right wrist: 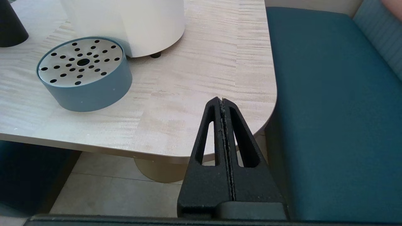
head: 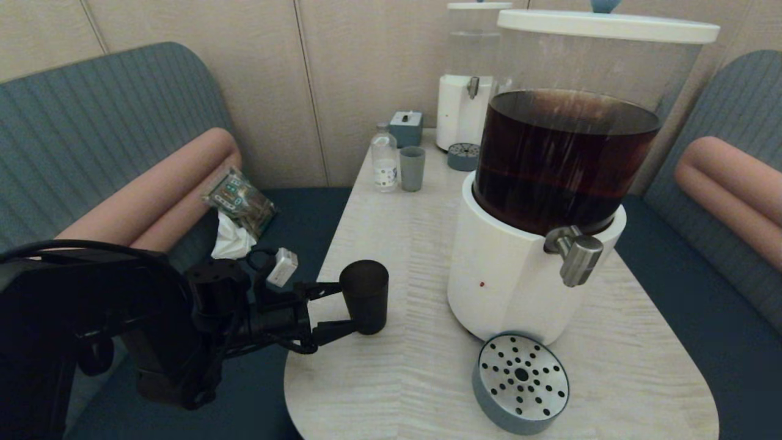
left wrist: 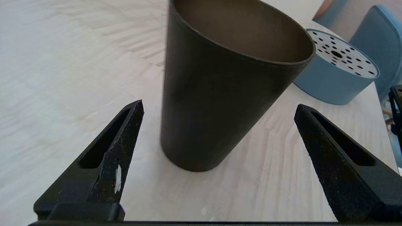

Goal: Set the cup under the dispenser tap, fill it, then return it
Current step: Pick up the cup

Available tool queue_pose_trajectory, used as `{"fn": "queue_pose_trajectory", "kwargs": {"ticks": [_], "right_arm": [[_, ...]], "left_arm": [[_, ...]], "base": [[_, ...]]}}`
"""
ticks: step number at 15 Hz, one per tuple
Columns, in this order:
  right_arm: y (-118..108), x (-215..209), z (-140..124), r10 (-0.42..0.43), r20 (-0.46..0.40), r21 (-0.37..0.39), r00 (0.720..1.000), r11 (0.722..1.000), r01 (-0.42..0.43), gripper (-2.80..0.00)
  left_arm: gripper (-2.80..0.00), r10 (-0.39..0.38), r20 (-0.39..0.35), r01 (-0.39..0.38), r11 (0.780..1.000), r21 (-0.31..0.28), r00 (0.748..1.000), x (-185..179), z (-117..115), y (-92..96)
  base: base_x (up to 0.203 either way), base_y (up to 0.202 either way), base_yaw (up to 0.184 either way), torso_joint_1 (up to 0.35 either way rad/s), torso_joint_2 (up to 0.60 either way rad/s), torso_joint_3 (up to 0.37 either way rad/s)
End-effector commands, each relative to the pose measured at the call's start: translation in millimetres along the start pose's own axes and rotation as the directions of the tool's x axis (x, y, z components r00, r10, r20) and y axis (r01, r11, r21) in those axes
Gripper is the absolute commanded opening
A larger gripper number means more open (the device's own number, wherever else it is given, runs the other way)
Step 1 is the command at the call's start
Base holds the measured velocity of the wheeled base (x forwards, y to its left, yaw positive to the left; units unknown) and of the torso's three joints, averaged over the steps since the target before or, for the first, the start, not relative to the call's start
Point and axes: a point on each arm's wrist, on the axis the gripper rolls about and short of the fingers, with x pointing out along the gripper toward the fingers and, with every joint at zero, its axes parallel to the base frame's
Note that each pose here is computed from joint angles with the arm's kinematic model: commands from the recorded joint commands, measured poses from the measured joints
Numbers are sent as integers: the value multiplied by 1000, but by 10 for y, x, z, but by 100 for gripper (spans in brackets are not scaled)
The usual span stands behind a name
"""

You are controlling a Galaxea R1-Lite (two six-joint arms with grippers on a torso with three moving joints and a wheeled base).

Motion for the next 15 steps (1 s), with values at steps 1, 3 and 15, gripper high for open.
{"fn": "queue_pose_trajectory", "kwargs": {"ticks": [1, 3, 15], "right_arm": [[0, 0, 1, 0, -1, 0, 1000, 1000, 0, -280], [0, 0, 1, 1, -1, 0, 1000, 1000, -1, -280], [0, 1, -1, 1, -1, 0, 1000, 1000, -1, -280]], "left_arm": [[0, -23, 2, 23, 1000, 6, 1000, 61, 0, -36], [0, -30, 9, 30, 999, 16, 1000, 92, 27, -28], [0, 2, 19, -2, 1000, 23, 1000, 237, -46, 94]], "base": [[0, 0, 0, 0, 0, 0], [0, 0, 0, 0, 0, 0], [0, 0, 0, 0, 0, 0]]}}
